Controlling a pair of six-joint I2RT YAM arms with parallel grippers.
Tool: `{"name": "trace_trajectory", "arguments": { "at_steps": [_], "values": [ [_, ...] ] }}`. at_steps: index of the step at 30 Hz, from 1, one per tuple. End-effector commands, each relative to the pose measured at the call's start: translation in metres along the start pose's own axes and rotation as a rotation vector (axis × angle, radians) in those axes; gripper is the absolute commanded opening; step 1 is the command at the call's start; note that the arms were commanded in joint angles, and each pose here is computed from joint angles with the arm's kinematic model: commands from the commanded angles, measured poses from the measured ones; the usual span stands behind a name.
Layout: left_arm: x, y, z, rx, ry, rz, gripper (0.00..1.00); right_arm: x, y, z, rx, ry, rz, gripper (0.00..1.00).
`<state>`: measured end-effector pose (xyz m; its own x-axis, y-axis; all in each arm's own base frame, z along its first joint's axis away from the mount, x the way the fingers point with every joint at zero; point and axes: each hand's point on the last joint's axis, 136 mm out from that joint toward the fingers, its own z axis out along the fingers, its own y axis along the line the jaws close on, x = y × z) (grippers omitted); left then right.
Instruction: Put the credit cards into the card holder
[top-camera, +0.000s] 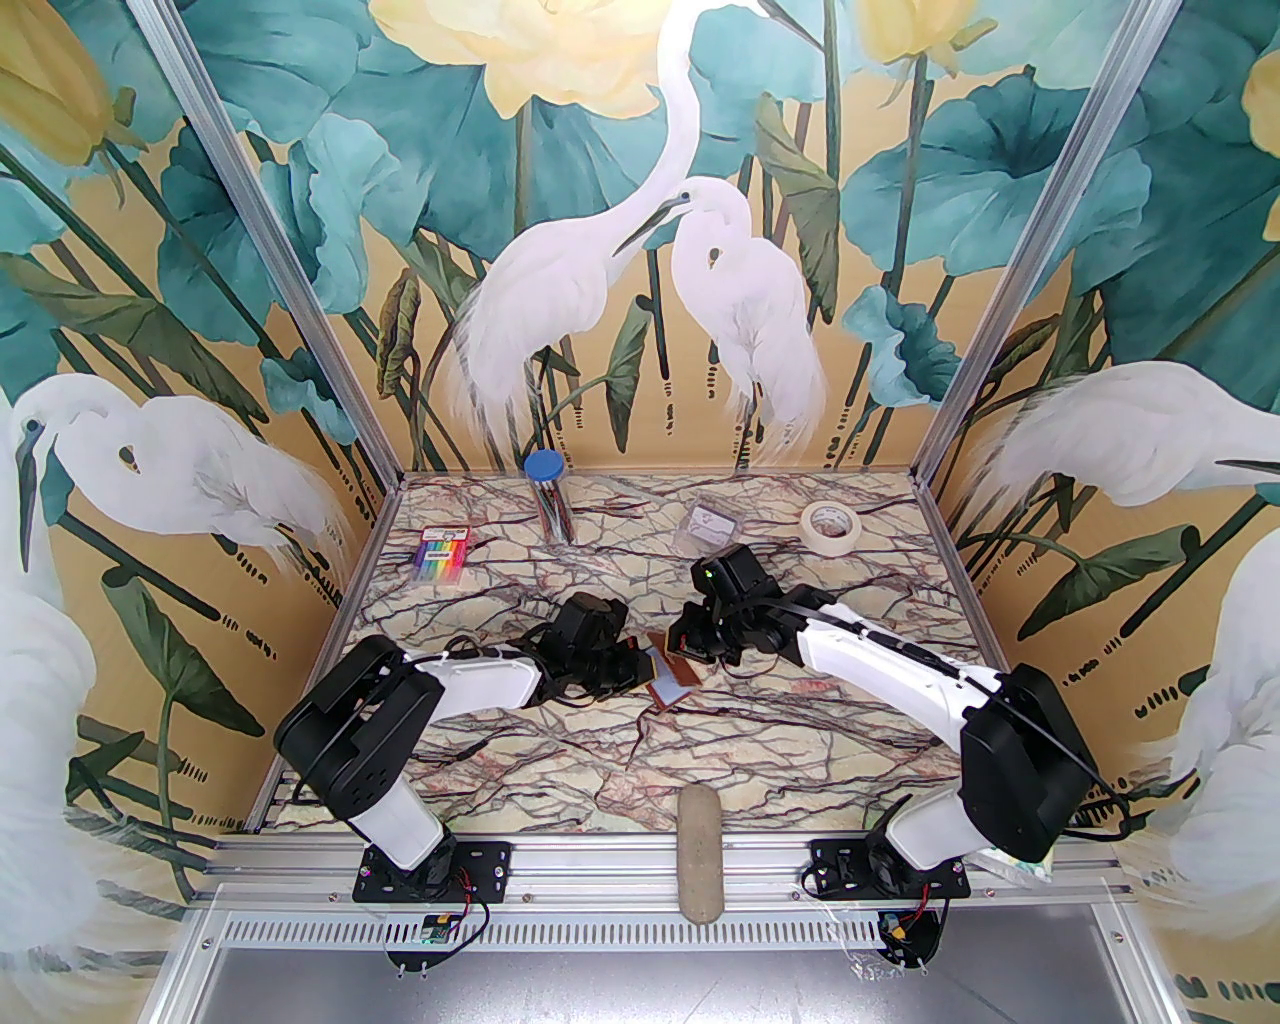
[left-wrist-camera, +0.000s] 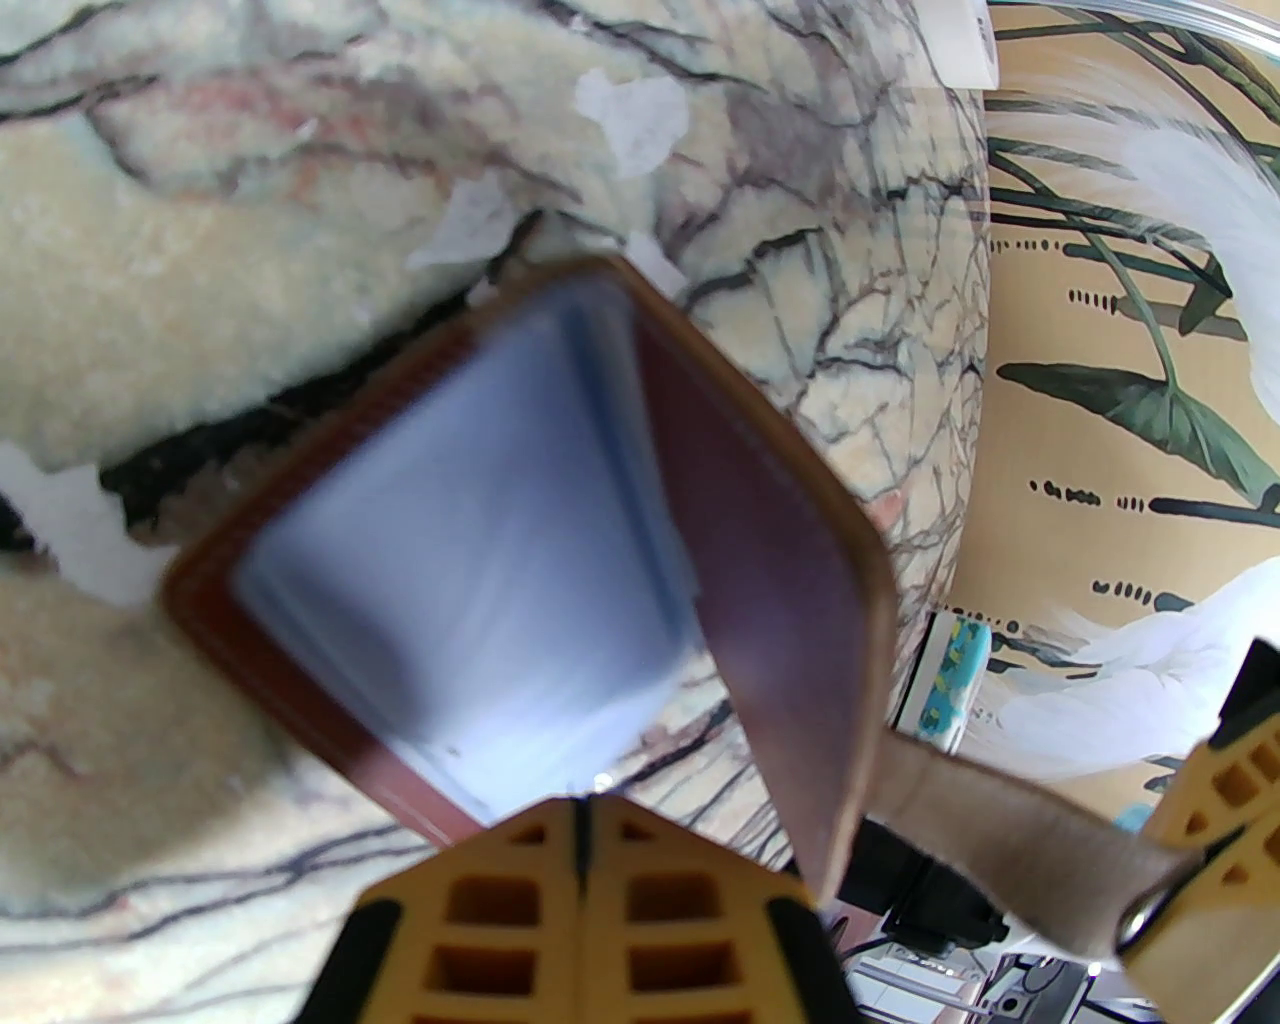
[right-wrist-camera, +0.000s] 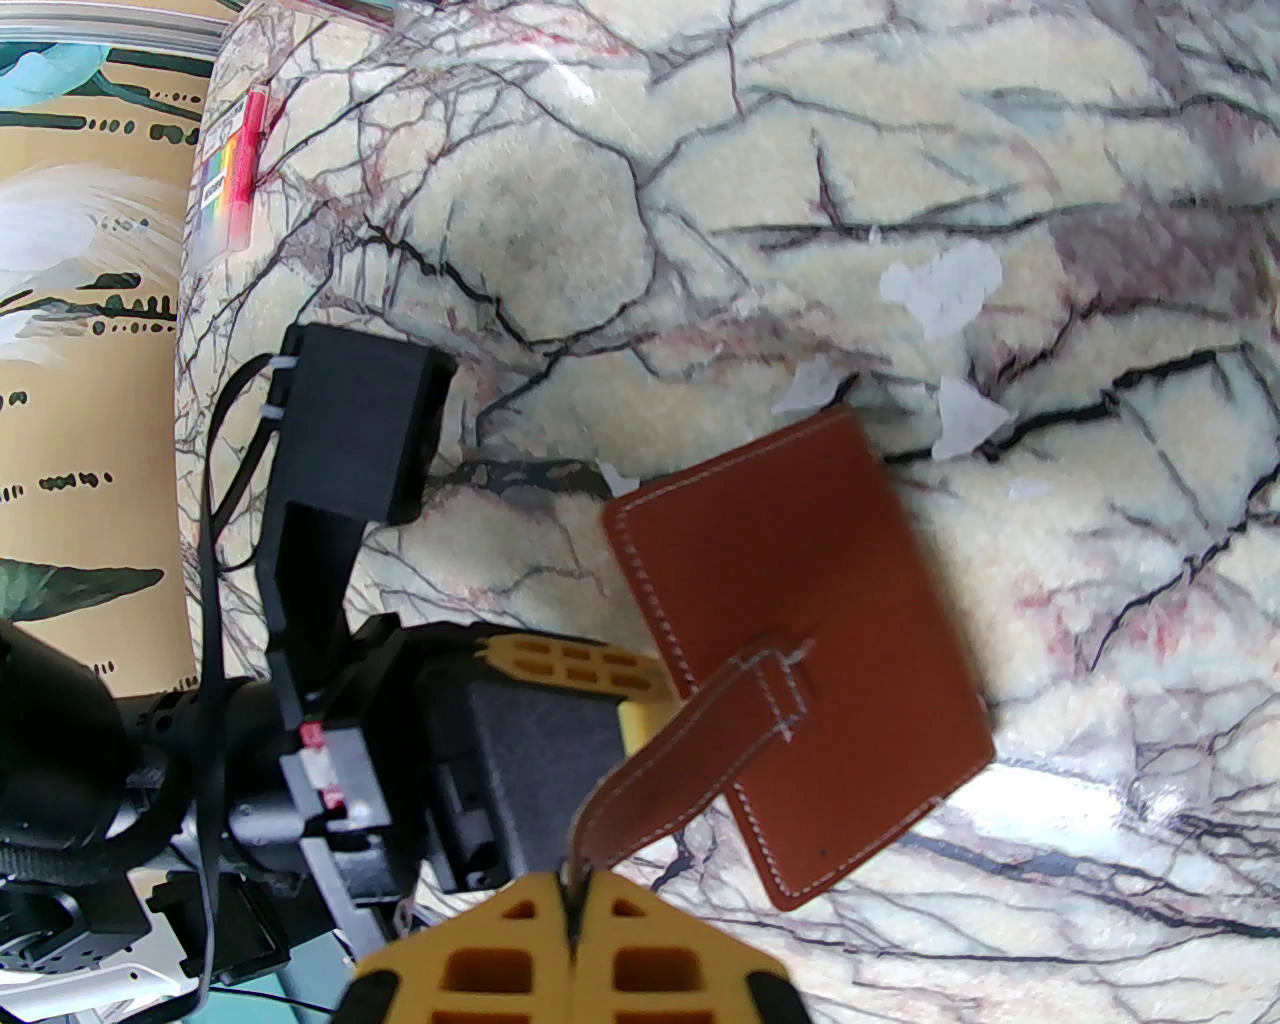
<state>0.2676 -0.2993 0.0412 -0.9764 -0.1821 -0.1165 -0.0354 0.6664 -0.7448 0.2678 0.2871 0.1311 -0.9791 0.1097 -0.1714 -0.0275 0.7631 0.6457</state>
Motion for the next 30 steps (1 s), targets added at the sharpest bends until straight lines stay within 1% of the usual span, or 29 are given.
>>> {"name": "trace_trajectory", "arguments": {
  "at_steps": [1, 9, 15, 20, 30],
  "values": [
    [0.003, 0.007, 0.01, -0.002, 0.018, -0.01, 0.0, -0.003, 0.008, -0.003, -0.053, -0.008, 0.016, 0.0],
    [0.007, 0.023, 0.023, -0.024, 0.032, -0.039, 0.0, -0.003, 0.005, -0.002, -0.068, 0.002, 0.031, 0.0],
    [0.013, 0.041, 0.022, -0.084, 0.033, -0.053, 0.0, -0.01, -0.002, -0.009, -0.047, -0.019, 0.034, 0.0],
    [0.018, 0.049, 0.024, -0.091, 0.041, -0.074, 0.0, -0.02, -0.027, -0.018, 0.093, -0.047, 0.003, 0.0],
    [0.018, 0.05, 0.024, -0.092, 0.042, -0.072, 0.0, -0.037, -0.102, -0.034, 0.365, -0.065, -0.018, 0.0]
  ]
}}
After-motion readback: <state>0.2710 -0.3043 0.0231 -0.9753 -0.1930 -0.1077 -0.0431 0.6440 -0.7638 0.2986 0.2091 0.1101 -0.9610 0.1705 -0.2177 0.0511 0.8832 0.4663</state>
